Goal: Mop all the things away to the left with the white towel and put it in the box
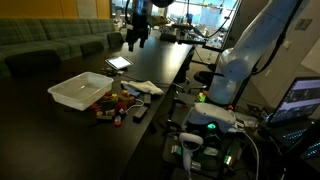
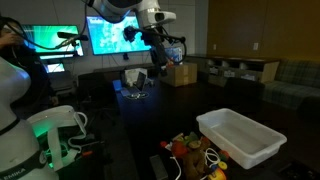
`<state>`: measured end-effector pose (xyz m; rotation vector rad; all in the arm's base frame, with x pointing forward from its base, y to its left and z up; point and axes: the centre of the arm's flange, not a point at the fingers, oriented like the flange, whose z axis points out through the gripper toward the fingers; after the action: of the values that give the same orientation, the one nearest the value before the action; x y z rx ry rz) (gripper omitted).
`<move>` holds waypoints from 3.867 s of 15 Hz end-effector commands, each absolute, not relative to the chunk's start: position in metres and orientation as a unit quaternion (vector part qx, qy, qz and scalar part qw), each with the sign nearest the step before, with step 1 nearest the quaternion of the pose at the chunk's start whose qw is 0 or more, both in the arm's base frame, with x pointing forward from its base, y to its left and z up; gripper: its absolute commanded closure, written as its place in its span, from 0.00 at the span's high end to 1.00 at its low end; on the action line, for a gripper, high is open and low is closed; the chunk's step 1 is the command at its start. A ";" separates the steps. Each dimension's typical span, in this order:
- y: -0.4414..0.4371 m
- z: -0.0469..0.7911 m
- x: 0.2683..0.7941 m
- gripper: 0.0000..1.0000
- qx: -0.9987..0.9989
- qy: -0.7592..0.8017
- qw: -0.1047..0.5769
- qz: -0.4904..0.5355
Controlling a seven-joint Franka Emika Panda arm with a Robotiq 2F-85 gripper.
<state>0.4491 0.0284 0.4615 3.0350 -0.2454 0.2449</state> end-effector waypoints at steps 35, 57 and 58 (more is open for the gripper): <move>-0.334 0.033 0.562 1.00 0.989 -0.146 0.021 0.012; -0.336 0.088 0.476 0.06 0.980 -0.172 0.049 -0.082; -0.331 0.086 0.467 0.06 0.980 -0.171 0.043 -0.091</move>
<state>0.4978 -0.3552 0.0699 3.0114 -0.5250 -0.2102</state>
